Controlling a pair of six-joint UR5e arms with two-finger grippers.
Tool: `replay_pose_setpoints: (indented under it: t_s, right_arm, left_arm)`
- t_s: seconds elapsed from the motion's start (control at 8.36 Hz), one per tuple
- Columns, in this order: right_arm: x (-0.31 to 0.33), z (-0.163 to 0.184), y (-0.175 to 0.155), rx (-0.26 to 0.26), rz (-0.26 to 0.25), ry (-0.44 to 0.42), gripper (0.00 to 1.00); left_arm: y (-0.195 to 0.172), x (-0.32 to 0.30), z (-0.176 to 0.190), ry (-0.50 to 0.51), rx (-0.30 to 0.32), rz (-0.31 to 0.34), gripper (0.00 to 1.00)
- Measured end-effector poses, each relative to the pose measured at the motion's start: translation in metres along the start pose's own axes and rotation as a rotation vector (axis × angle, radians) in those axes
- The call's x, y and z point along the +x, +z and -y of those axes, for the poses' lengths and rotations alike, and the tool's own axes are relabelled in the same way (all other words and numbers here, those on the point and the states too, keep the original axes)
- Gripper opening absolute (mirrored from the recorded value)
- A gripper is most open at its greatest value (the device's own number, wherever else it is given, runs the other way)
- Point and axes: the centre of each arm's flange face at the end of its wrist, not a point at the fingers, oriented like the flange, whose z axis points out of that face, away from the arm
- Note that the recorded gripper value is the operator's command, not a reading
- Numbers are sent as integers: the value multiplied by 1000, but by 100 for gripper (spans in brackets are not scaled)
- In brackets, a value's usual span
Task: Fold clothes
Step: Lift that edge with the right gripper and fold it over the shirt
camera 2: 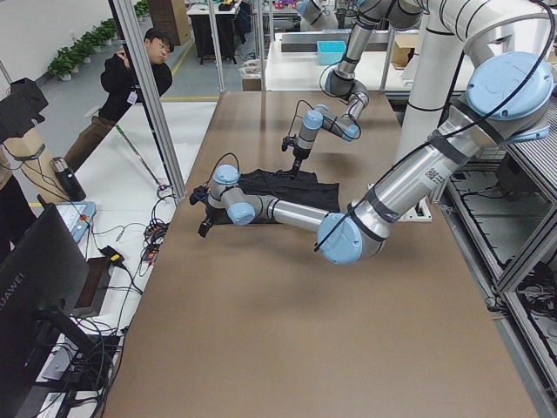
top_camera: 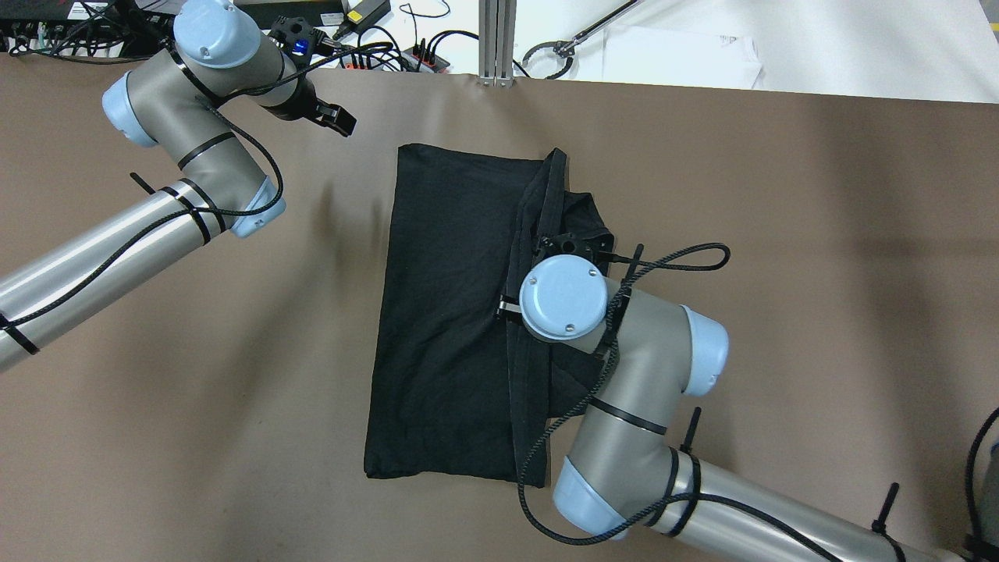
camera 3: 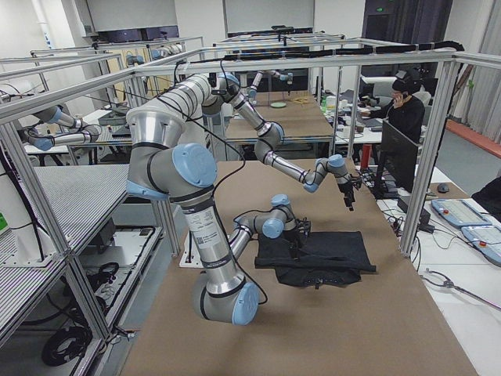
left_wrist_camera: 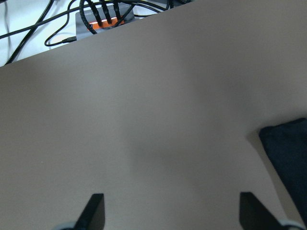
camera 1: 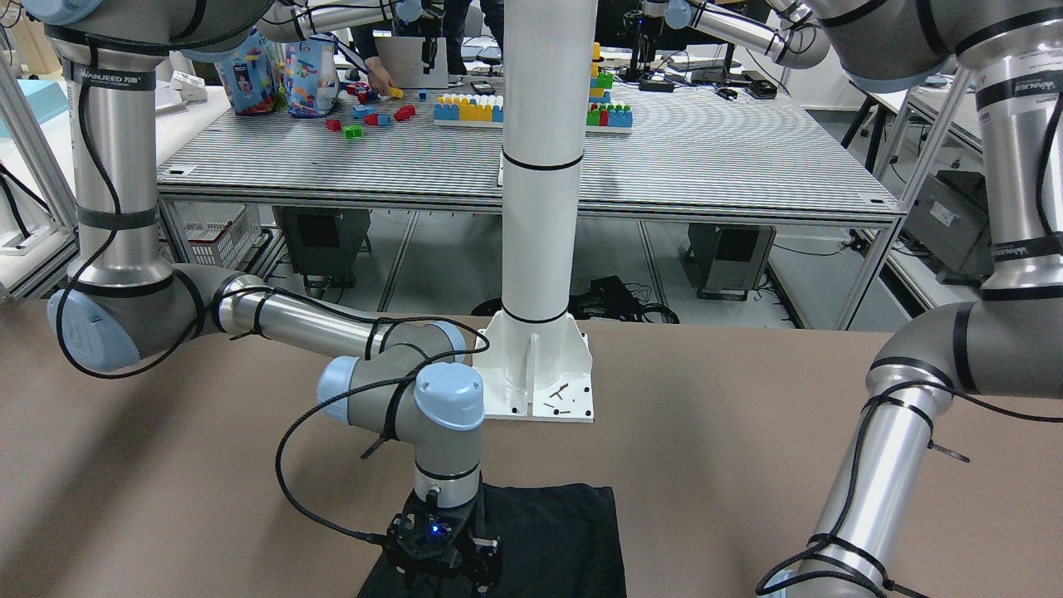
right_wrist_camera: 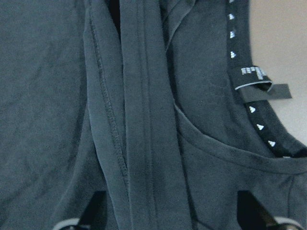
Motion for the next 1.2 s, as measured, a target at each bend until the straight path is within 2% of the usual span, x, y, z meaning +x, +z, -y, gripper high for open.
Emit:
replay_pose_setpoints:
  t_s: [0.36, 0.72, 1.2]
  right_arm:
    - [-38, 2, 37, -34, -92, -9, 95]
    - [-38, 1, 46, -57, -175, -81, 95]
    - [-34, 1, 48, -69, -214, -116, 95]
  left_arm:
    - [5, 3, -6, 5, -7, -1, 100]
    - [7, 6, -9, 8, -11, -1, 100]
    - [8, 8, -10, 9, -12, -1, 100]
